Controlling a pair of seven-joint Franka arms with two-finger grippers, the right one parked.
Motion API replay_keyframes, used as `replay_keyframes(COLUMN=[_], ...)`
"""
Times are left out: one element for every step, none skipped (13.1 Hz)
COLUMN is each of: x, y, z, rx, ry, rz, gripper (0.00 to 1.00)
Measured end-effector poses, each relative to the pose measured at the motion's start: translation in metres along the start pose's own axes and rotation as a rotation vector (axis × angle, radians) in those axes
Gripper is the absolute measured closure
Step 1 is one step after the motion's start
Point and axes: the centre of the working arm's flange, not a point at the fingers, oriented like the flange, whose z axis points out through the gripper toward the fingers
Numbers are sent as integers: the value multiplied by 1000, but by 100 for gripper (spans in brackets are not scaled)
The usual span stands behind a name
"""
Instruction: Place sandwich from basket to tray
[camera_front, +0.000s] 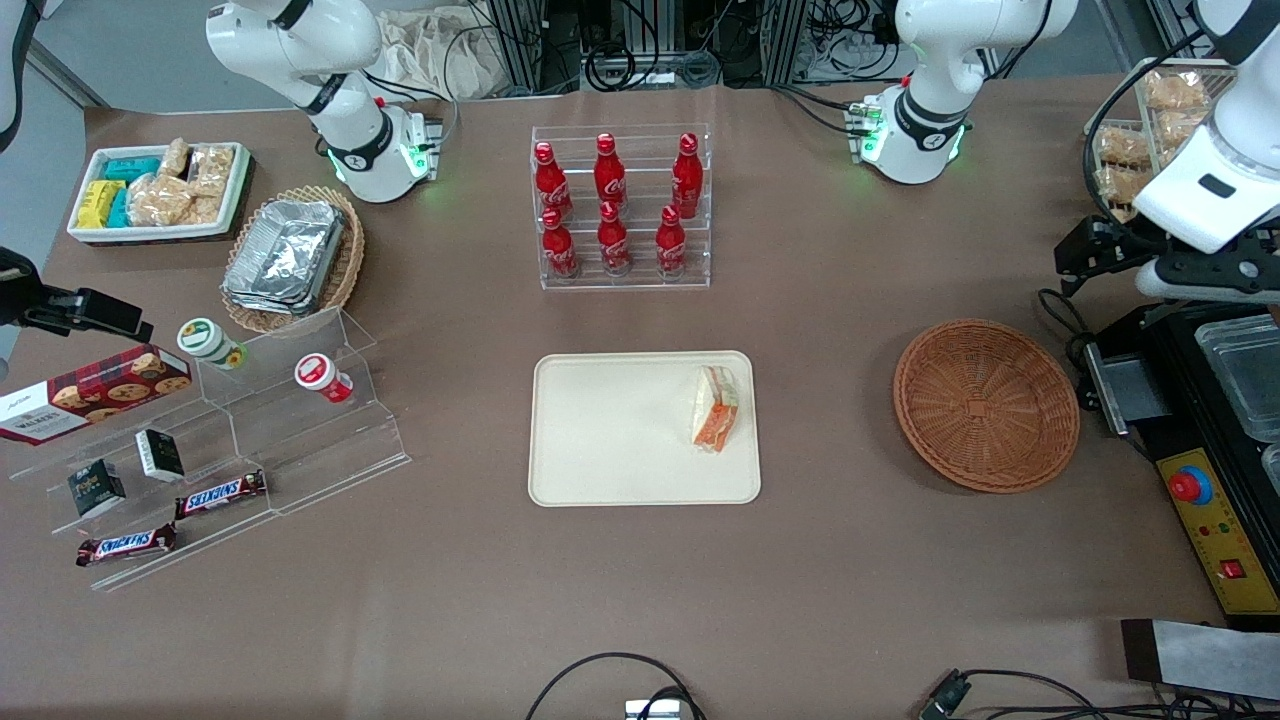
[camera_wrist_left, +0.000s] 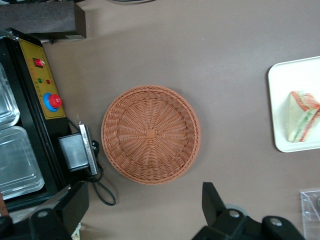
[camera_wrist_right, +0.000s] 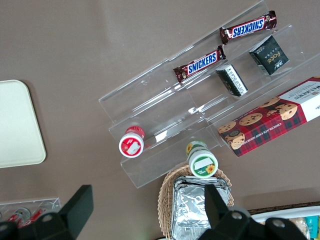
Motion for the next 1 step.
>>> replay_keyframes(x=[-2], y=[-2], z=[-3], rx=[-12], ry=[3], rz=[-8], gripper=[0])
